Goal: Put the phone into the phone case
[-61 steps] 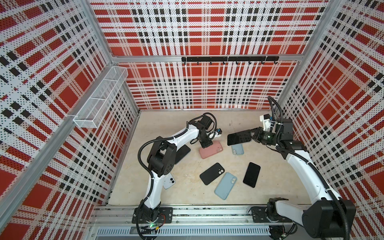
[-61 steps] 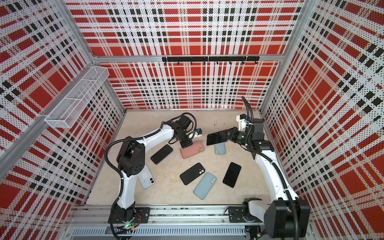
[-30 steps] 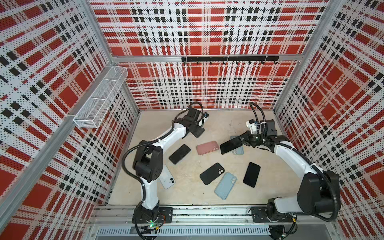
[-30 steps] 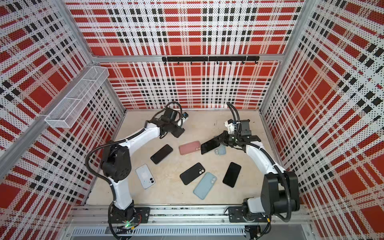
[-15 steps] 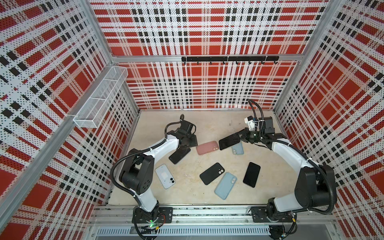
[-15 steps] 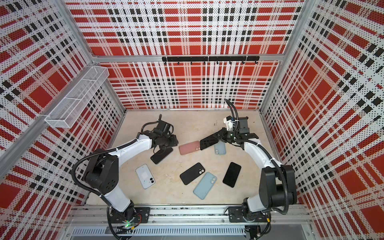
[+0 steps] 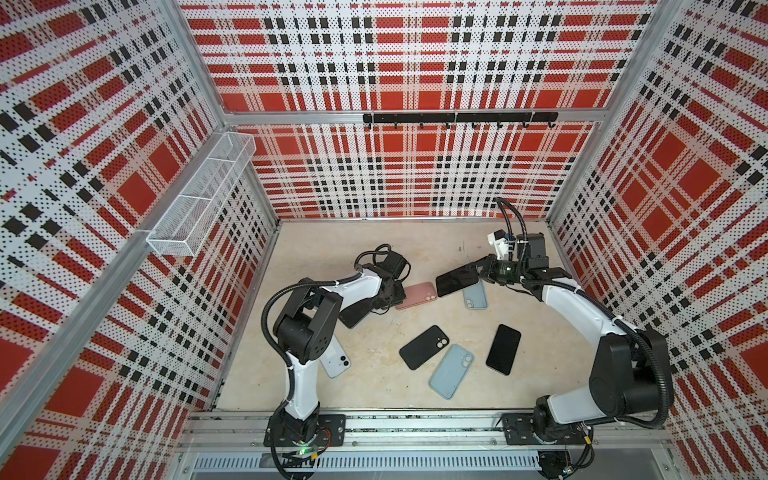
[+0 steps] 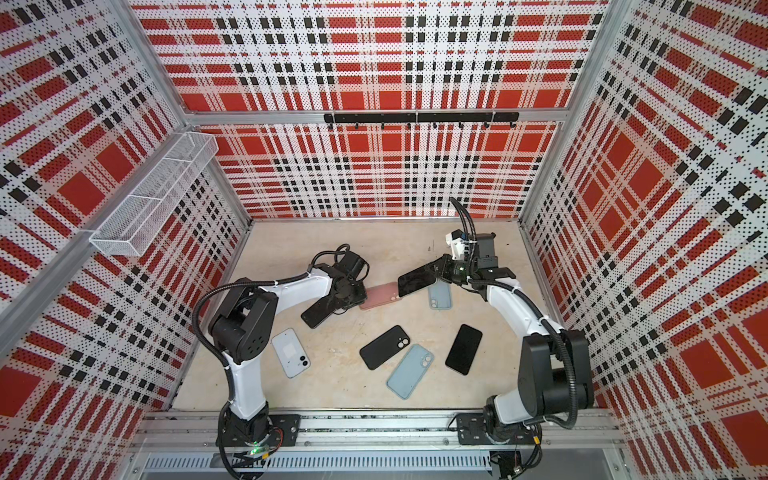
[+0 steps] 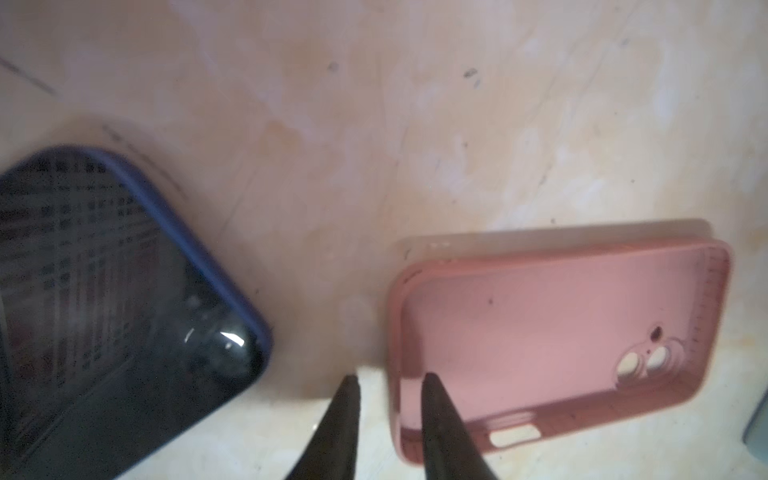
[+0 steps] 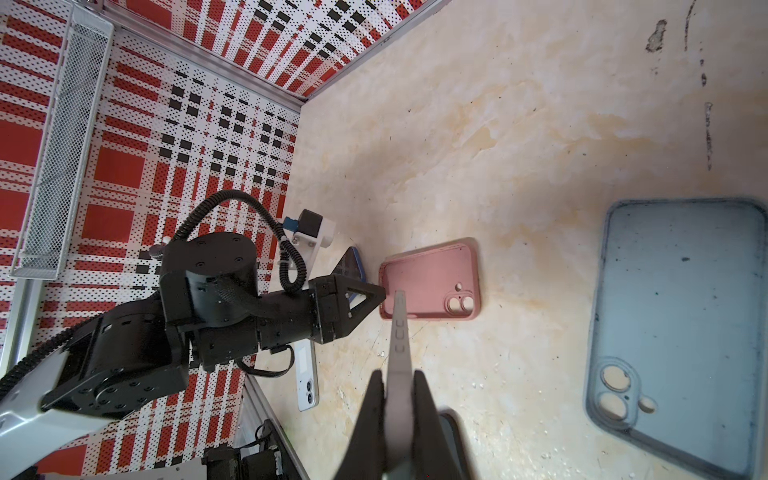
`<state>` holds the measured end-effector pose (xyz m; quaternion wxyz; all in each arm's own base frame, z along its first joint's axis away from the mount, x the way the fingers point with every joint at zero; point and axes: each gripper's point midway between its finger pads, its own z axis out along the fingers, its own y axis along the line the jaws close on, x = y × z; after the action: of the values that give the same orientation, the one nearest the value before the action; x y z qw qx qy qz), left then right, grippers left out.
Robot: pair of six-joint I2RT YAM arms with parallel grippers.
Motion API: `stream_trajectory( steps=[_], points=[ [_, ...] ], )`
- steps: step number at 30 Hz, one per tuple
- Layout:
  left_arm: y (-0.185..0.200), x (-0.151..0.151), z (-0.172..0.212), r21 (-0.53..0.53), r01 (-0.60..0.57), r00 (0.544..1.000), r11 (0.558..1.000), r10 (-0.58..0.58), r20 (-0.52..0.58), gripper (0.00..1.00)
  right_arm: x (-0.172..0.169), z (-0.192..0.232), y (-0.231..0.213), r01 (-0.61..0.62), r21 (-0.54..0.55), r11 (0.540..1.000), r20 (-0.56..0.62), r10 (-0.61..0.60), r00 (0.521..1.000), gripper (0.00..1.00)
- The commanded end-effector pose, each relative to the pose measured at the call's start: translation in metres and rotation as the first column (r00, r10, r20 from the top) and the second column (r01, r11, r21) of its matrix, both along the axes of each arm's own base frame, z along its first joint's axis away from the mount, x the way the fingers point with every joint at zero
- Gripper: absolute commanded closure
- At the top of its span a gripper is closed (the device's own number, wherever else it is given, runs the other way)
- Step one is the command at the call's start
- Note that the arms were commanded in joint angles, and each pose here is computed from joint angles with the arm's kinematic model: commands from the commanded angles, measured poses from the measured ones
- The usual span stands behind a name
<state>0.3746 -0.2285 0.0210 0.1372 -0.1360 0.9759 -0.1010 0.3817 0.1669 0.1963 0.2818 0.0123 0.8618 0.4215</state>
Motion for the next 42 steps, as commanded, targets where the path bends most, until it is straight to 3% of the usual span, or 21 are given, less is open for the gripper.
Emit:
stream_trajectory(
  steps=[1, 7, 11, 15, 21, 26, 31, 37, 42],
  points=[
    [-0.001, 0.004, -0.011, 0.055, 0.020, 1.000, 0.998, -0.020, -0.001, 0.81, 0.007, 0.020, 0.008, -0.032, 0.042, 0.999, 0.082, 0.029, 0.996, 1.00],
    [0.008, 0.006, -0.012, 0.143, 0.104, 0.995, 0.984, -0.104, -0.006, 0.96, 0.008, 0.020, 0.008, -0.030, 0.045, 0.999, 0.073, 0.027, 0.997, 1.00],
    [0.005, 0.008, -0.010, 0.173, 0.204, 0.979, 0.964, -0.206, -0.006, 1.00, 0.006, 0.009, 0.008, -0.031, 0.039, 0.999, 0.047, 0.029, 0.998, 1.00],
    [0.005, 0.011, -0.009, 0.203, 0.285, 0.957, 0.937, -0.289, -0.010, 1.00, 0.004, -0.010, 0.010, -0.031, 0.038, 0.999, 0.001, 0.031, 1.000, 1.00],
    [0.002, 0.012, -0.012, 0.170, 0.304, 0.952, 0.937, -0.304, -0.026, 0.98, 0.005, -0.024, 0.022, -0.045, 0.041, 0.998, -0.022, 0.046, 0.999, 1.00],
    [-0.005, 0.016, -0.005, 0.134, 0.306, 0.951, 0.943, -0.310, 0.013, 0.89, 0.010, -0.034, 0.035, -0.057, 0.074, 0.996, -0.037, 0.060, 0.997, 1.00],
    [-0.009, 0.020, 0.012, 0.085, 0.295, 0.952, 0.952, -0.301, 0.063, 0.68, 0.016, -0.039, 0.045, -0.050, 0.113, 0.992, -0.040, 0.055, 0.998, 1.00],
    [0.001, 0.030, 0.044, -0.067, 0.221, 0.966, 0.973, -0.208, 0.154, 0.53, 0.025, -0.050, 0.057, -0.034, 0.149, 0.988, -0.036, 0.040, 0.999, 1.00],
    [-0.002, 0.029, 0.059, -0.208, 0.211, 0.962, 0.955, -0.166, 0.216, 0.43, 0.033, -0.066, 0.066, -0.033, 0.156, 0.987, -0.045, 0.041, 0.998, 1.00]
  ],
)
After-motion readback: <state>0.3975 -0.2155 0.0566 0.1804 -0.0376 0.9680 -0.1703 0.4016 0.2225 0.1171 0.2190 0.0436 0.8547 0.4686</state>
